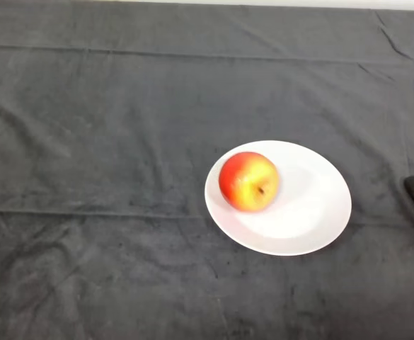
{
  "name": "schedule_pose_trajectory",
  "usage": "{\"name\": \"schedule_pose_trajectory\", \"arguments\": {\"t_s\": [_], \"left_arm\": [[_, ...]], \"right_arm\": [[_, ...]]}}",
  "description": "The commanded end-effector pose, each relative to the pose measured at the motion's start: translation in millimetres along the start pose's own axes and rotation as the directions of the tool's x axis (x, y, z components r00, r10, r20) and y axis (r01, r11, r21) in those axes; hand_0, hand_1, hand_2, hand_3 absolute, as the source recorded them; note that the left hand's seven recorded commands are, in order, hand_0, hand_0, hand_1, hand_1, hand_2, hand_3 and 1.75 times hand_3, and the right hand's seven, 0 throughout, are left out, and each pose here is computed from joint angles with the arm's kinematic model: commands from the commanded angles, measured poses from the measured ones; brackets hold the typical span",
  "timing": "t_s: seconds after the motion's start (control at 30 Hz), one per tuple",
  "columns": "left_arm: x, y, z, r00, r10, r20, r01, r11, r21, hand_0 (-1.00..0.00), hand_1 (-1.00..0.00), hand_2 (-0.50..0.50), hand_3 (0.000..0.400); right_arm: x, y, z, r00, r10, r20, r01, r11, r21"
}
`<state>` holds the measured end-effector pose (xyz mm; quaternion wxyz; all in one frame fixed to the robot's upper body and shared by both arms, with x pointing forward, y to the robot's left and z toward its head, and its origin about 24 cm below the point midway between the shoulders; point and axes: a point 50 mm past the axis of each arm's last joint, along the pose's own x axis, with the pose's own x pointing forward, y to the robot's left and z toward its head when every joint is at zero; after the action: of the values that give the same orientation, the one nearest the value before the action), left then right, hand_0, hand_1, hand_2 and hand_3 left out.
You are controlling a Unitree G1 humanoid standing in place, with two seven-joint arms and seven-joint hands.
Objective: Move the apple to the plate
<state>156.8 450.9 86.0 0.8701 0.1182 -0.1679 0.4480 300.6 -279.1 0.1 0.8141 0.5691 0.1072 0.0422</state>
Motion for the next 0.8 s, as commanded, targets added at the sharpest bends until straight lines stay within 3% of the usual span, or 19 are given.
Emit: {"name": "schedule_pose_trajectory", "arguments": {"t_s": [0.03,0.8], "left_arm": [[20.4,14.7,20.3,0.995,0.065,0.074,-0.065,0.998,-0.001,0.0,0.0,0.0,0.0],[19.8,8.2,12.0,0.998,0.059,0.024,-0.059,0.998,0.005,0.0,0.0,0.0,0.0]], "right_arm": [[0.5,6.0,11.0,0.9999,0.012,0.011,-0.012,0.9997,-0.021],[0.5,6.0,11.1,0.9999,0.014,0.011,-0.013,0.9997,-0.019]]}}
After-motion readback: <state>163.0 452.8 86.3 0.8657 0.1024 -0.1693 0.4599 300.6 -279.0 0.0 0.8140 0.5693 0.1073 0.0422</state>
